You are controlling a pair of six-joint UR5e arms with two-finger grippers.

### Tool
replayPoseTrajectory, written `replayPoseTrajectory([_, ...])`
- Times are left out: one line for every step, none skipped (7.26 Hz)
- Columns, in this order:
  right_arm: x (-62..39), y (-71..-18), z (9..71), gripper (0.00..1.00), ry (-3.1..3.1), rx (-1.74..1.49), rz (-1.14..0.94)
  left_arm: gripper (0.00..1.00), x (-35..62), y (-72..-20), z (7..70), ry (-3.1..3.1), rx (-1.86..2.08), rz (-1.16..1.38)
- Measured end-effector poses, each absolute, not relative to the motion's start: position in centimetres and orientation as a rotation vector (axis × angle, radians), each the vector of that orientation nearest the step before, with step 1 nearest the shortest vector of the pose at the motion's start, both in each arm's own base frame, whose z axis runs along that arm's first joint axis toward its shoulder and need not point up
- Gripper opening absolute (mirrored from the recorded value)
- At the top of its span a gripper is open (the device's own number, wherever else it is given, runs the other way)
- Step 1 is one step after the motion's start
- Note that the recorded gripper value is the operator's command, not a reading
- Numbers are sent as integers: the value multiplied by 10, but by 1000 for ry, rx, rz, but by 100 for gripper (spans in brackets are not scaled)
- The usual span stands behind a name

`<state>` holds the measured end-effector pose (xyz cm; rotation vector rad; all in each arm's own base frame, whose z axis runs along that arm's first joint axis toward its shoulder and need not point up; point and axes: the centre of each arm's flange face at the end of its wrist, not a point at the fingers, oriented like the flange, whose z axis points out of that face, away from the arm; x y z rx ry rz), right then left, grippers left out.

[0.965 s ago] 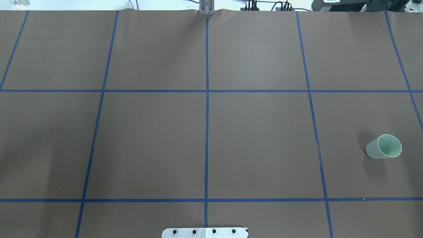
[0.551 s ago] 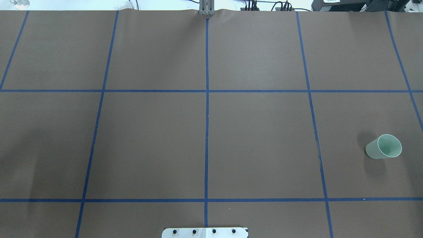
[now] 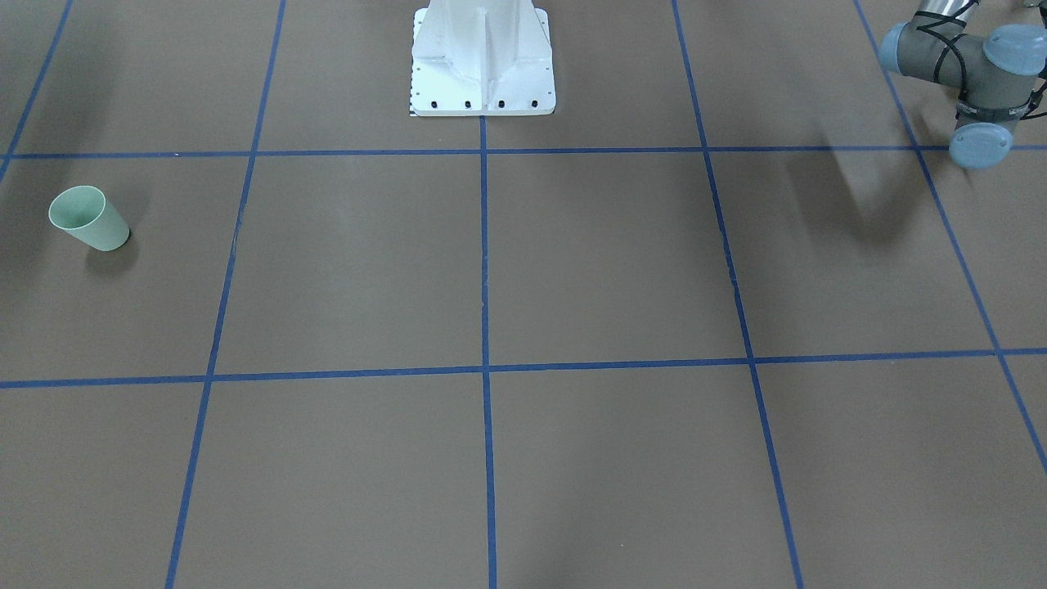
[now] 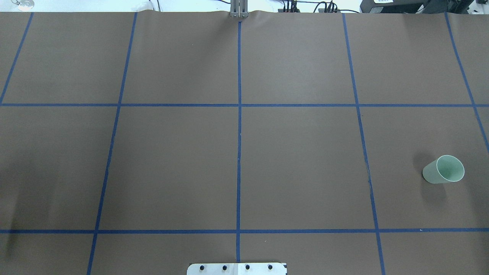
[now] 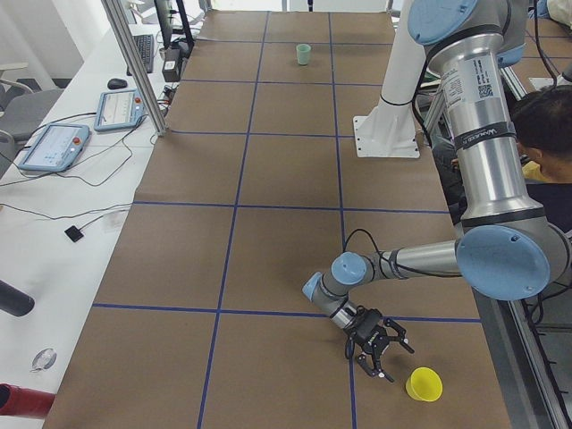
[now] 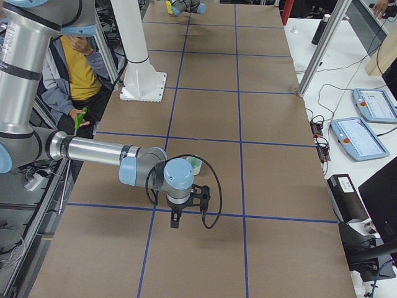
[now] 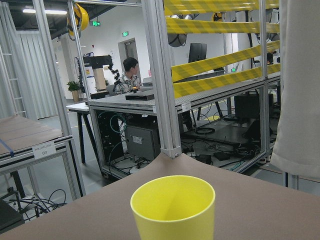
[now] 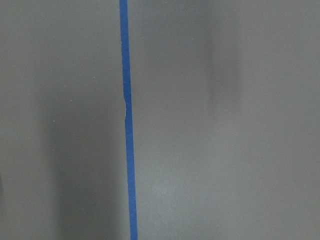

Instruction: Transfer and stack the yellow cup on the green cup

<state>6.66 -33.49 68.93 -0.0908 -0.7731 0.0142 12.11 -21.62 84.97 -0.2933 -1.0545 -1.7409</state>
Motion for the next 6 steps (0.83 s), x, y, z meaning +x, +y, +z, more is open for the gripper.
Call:
replayPoseTrajectory([67, -335, 689, 100, -773, -91, 14, 100, 117, -212, 861, -1063, -292, -1741])
replayPoseTrajectory([67, -335, 689, 100, -773, -91, 14, 100, 113, -209, 870, -1071, -298, -1743])
replayPoseTrajectory([67, -335, 689, 100, -773, -90, 14, 100, 114, -206, 874, -1077, -317, -1747])
replayPoseTrajectory([67, -335, 689, 100, -773, -90, 14, 100, 117, -203, 876, -1083, -339, -1747])
replayPoseTrajectory([67, -335, 689, 100, -774, -90, 14, 100, 122, -199, 876, -1090, -358, -1745])
replayPoseTrajectory([67, -335, 689, 100, -774, -89, 14, 100, 125, -195, 877, -1102, -369, -1745])
